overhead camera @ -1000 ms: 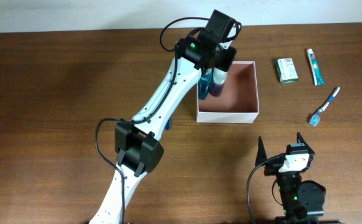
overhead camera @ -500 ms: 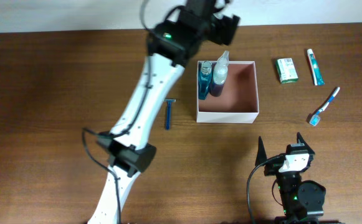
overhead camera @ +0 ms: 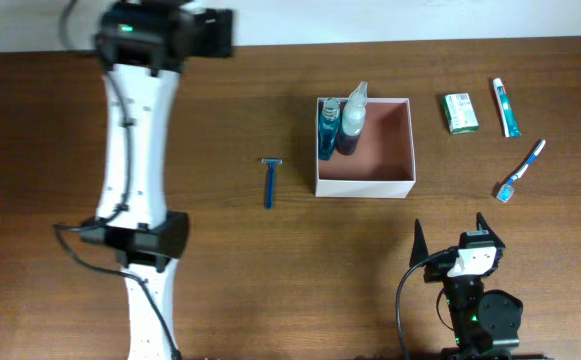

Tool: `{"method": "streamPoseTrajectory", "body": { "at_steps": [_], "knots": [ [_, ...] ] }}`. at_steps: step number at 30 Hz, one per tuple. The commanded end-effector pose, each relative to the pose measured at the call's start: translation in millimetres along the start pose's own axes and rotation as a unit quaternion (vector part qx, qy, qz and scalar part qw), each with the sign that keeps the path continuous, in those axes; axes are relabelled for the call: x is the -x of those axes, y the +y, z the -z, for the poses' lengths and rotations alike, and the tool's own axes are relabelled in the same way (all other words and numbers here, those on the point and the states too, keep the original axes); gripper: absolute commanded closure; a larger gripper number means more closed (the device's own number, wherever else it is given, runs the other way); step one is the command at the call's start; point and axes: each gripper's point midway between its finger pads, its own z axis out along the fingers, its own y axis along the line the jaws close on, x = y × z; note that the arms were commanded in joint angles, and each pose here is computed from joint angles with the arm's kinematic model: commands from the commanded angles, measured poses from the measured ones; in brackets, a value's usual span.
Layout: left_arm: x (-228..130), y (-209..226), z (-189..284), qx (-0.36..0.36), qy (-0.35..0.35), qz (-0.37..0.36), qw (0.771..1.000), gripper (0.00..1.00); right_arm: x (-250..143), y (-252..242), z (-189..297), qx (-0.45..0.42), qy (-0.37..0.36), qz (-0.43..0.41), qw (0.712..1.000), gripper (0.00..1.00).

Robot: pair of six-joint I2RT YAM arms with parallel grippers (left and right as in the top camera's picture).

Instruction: Pack container

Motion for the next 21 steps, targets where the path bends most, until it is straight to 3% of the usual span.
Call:
{"method": "streamPoseTrajectory", "body": {
  "at_steps": [1,7,10,15,21],
  "knots": [
    [-11.0,47.6,5.4,0.033,0.023,0.059,0.997,0.01,-2.2,1.7,0.0,0.003,0.002,0.0,1.0,0.01],
    [-56.1,60.6,-4.2,0.002,0.122,0.079,0.989,0.01,-2.2,1.7,0.0,0.003,0.002,0.0,1.0,0.01],
    [-57.8,53.1,-8.5,-0.012,0.128,0.076,0.989,0.01,-2.2,1.7,0.0,0.003,0.002,0.0,1.0,0.01],
    [-61.6,70.0,-14.7,0.046,0.133,0.069,0.988,0.01,-2.2,1.7,0.0,0.003,0.002,0.0,1.0,0.01],
    [-67.9,79.0,-27.8,0.055,0.146,0.074,0.985,0.01,-2.2,1.7,0.0,0.003,0.002,0.0,1.0,0.01]
  ]
}}
